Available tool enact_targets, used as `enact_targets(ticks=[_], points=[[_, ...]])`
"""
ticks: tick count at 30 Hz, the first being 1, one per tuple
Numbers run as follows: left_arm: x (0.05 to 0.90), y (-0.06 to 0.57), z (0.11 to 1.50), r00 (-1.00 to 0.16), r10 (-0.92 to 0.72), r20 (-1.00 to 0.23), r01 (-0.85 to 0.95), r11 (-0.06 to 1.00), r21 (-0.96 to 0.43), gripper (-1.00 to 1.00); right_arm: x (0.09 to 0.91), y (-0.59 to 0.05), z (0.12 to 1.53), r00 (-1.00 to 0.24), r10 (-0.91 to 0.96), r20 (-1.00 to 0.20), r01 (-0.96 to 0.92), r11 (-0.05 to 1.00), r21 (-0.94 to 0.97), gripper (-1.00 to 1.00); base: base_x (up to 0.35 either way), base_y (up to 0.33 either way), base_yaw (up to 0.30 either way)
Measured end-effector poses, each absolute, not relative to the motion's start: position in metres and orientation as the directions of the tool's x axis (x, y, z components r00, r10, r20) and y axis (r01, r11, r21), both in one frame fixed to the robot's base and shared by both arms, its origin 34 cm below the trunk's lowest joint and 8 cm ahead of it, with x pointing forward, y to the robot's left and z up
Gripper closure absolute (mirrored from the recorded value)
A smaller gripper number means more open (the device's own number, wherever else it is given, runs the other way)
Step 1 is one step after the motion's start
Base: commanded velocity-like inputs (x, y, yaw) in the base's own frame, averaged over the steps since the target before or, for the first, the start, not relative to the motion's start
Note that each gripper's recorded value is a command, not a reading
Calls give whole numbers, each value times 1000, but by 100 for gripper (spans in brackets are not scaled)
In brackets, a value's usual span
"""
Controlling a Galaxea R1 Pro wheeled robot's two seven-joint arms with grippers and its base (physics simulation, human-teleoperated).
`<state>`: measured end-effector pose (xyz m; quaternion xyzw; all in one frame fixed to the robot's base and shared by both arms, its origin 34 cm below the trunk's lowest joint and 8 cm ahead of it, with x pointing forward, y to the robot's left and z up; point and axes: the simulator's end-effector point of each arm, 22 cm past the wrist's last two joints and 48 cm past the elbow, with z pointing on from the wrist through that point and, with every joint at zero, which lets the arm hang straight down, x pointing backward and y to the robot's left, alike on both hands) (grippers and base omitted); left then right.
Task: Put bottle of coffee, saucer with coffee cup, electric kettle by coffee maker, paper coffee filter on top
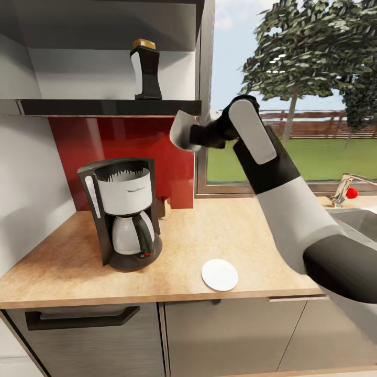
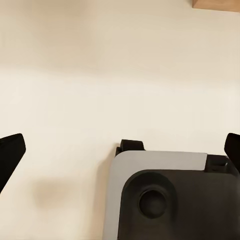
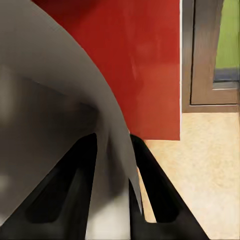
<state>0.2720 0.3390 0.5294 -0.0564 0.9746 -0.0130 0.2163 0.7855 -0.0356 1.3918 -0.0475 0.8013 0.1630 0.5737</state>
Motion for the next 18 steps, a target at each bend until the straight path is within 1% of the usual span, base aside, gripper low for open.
enact_targets(ticks=[3, 4, 7, 8, 13, 15, 18], points=[[272, 339, 529, -900, -116, -420, -105, 993, -50, -100, 776, -41, 1396, -406, 144, -903, -210, 946, 246, 100, 0, 0, 0], [272, 339, 529, -900, -116, -420, -105, 993, -50, -100, 763, -37, 1390, -488, 156, -859, -197, 939, 283, 100, 0, 0, 0], [272, 339, 529, -900, -116, -420, -105, 993, -50, -100, 751, -29, 1384, -555, 149, -818, -202, 930, 307, 100, 0, 0, 0], [272, 339, 529, -900, -116, -420, -104, 993, -50, -100, 743, -18, 1380, -601, 176, -780, -189, 916, 353, 100, 0, 0, 0], [272, 339, 529, -900, -116, -420, -104, 993, -50, -100, 735, -4, 1378, -639, 211, -739, -178, 895, 409, 100, 0, 0, 0], [272, 339, 529, -900, -116, -420, -105, 993, -50, -100, 724, 14, 1376, -680, 200, -705, -216, 865, 453, 100, 0, 0, 0], [272, 339, 529, -900, -116, -420, -105, 993, -50, -100, 716, 23, 1378, -702, 191, -686, -238, 845, 479, 100, 0, 0, 0]])
